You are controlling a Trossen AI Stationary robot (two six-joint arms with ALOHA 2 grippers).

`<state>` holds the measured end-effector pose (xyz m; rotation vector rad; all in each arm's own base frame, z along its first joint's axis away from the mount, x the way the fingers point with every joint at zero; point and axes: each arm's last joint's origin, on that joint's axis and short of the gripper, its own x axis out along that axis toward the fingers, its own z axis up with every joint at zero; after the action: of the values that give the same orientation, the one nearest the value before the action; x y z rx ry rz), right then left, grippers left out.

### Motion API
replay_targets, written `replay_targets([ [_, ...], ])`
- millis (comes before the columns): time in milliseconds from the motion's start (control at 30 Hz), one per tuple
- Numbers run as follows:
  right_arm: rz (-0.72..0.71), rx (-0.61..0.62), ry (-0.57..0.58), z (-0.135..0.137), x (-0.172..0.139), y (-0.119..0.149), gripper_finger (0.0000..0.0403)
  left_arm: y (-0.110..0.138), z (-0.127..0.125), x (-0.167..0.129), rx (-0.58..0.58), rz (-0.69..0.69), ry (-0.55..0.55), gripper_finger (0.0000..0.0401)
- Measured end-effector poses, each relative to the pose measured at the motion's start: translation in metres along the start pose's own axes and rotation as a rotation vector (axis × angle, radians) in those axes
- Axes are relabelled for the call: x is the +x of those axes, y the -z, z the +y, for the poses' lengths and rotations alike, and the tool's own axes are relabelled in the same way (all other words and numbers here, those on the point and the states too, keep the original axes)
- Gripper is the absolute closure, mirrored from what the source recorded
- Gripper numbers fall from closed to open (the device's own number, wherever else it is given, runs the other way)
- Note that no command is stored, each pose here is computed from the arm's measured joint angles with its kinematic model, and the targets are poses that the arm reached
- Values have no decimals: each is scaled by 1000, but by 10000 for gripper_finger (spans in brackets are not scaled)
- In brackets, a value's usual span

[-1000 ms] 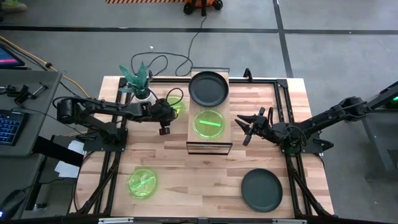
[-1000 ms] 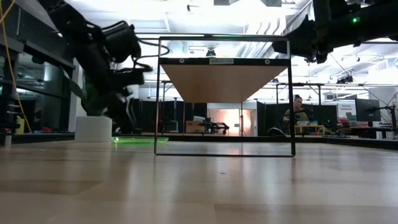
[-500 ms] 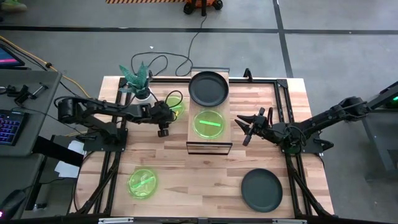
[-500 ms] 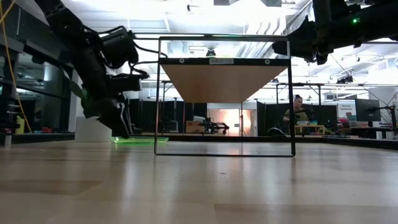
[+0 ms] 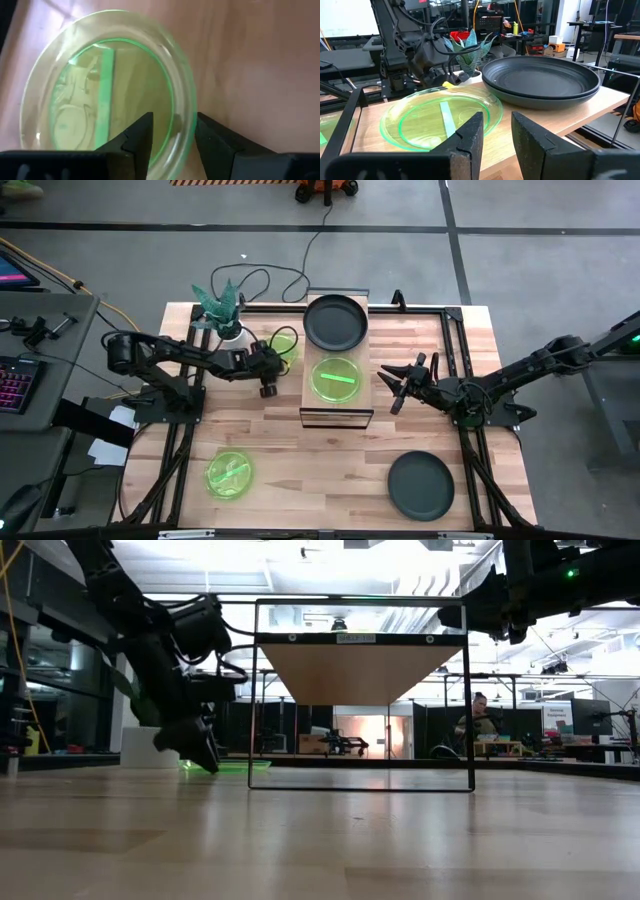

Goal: Place and stack plates onto a shelf
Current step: Stack the top green plate on top of the green plate on the shelf

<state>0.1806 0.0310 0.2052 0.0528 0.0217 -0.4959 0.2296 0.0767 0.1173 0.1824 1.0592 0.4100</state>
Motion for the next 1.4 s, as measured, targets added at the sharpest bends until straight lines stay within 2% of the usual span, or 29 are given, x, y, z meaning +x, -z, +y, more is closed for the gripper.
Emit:
replay_targets([
  [100, 0, 0, -1, 0, 0, 0, 314, 1, 1, 0, 2, 17, -40, 300],
  [233, 0, 0, 0, 0, 0, 0, 314, 5, 1, 0, 8, 58, -67, 377],
  [300, 0, 0, 0, 0, 0, 0, 314, 5, 0, -1, 0, 66, -71, 392],
  [467, 0, 0, 0, 0, 0, 0, 314, 5, -10, -9, 0, 69, -47, 399],
  [600, 0, 0, -1, 0, 0, 0, 314, 4, -18, -27, -9, 45, -23, 400],
  [733, 0, 0, 0, 0, 0, 0, 314, -1, -25, -56, -27, 23, -22, 400],
  [1067, 0, 0, 0, 0, 0, 0, 314, -29, -40, -135, -17, -204, -64, 401],
  [1233, 0, 0, 0, 0, 0, 0, 314, -52, -54, -167, 69, -328, -12, 401],
  [1400, 0, 0, 0, 0, 0, 0, 314, -74, -80, -189, 206, -402, -4, 401],
])
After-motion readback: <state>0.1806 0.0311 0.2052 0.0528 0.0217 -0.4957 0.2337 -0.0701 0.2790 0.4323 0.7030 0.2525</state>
